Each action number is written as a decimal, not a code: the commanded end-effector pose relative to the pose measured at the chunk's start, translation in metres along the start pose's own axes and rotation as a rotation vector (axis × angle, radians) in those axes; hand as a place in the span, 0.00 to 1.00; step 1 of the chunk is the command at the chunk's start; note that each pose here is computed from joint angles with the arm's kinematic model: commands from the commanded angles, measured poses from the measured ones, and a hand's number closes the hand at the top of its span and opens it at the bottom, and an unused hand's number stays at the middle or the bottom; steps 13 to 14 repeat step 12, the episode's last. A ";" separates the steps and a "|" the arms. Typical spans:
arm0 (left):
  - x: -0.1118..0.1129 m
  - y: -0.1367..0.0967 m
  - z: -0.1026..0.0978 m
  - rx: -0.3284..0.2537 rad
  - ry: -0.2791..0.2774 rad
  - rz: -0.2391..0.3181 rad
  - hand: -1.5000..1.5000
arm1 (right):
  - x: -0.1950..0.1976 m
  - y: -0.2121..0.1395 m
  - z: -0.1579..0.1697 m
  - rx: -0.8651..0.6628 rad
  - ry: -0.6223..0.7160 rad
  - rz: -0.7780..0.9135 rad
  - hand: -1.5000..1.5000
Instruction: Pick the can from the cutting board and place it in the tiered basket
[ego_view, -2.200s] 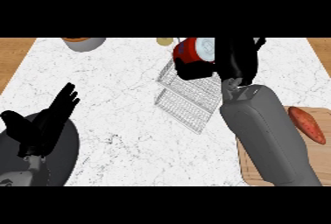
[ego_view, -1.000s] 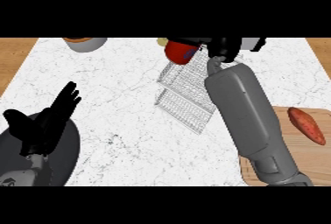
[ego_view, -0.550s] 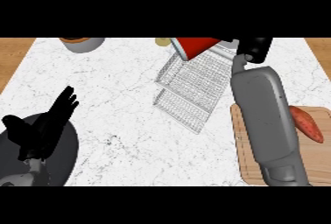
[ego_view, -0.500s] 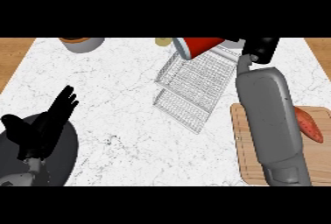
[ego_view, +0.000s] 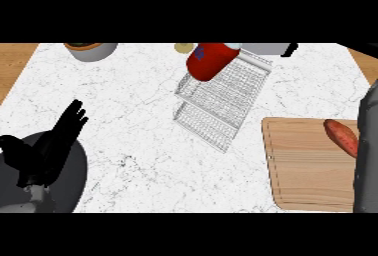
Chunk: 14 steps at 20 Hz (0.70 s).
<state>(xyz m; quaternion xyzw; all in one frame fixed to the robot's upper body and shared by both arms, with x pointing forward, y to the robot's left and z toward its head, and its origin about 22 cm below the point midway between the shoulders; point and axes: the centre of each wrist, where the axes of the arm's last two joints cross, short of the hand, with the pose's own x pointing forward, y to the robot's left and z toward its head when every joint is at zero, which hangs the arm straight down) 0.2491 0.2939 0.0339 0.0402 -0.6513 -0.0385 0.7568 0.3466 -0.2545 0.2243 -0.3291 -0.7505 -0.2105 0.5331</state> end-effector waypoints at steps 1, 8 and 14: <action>0.006 0.005 -0.004 0.014 0.000 -0.005 0.50 | 0.013 -0.065 -0.014 -0.062 -0.015 -0.014 0.00; 0.001 0.007 0.004 0.007 -0.003 0.007 0.50 | 0.017 -0.167 -0.032 -0.075 -0.034 0.010 0.00; 0.010 0.000 -0.007 -0.014 -0.002 0.002 0.50 | 0.000 -0.207 -0.029 -0.047 -0.044 0.028 0.00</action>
